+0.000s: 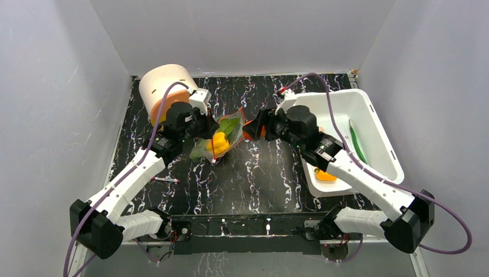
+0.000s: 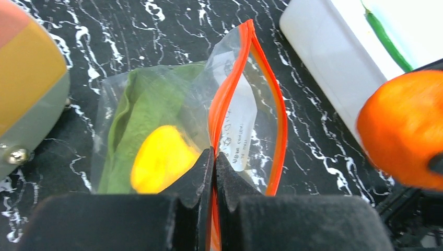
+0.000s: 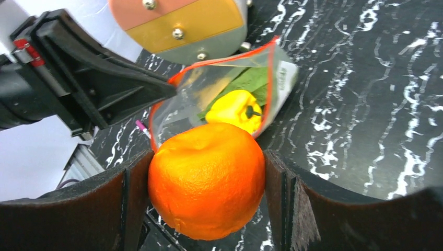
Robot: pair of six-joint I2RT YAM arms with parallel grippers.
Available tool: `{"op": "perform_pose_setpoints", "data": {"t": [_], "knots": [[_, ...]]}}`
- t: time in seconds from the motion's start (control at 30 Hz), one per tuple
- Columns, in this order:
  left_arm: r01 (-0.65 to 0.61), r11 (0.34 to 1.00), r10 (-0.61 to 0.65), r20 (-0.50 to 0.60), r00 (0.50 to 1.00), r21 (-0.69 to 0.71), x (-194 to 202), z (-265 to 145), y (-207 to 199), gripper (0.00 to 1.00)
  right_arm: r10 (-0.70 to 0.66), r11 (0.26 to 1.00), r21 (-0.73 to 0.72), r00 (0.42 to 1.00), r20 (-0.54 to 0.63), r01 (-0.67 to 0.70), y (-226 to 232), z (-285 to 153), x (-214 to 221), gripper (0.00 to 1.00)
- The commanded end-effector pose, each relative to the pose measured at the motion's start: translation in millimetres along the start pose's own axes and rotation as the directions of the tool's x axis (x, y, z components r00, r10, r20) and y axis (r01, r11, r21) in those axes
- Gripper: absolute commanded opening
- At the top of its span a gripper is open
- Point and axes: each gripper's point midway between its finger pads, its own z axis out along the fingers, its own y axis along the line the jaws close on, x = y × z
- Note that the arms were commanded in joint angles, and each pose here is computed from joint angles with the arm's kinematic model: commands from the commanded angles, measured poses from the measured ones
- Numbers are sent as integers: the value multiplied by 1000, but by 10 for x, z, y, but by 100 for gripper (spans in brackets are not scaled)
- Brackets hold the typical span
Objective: Place the food in the zip-top bag and seal the zipper
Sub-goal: Place the fake fruit in the zipper food storage bag.
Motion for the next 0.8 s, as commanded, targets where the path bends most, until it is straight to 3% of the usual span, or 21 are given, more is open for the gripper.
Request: {"op": "perform_pose_setpoints", "data": {"t": [0.0,0.2,0.77], "knots": [[59,991,-63,29,998,120,-160,-118,-271,0,31,996,-89,991,133,-20,422,66,-210,44],[107,980,-112,19,994,166,-113,-171,-363,0,11,996,-94,994,107,-1,564,251,-50,45],[157,958,-164,13,986,242,-107,-378,-522,0,-57,994,89,998,16,55,79,608,571,52]]}}
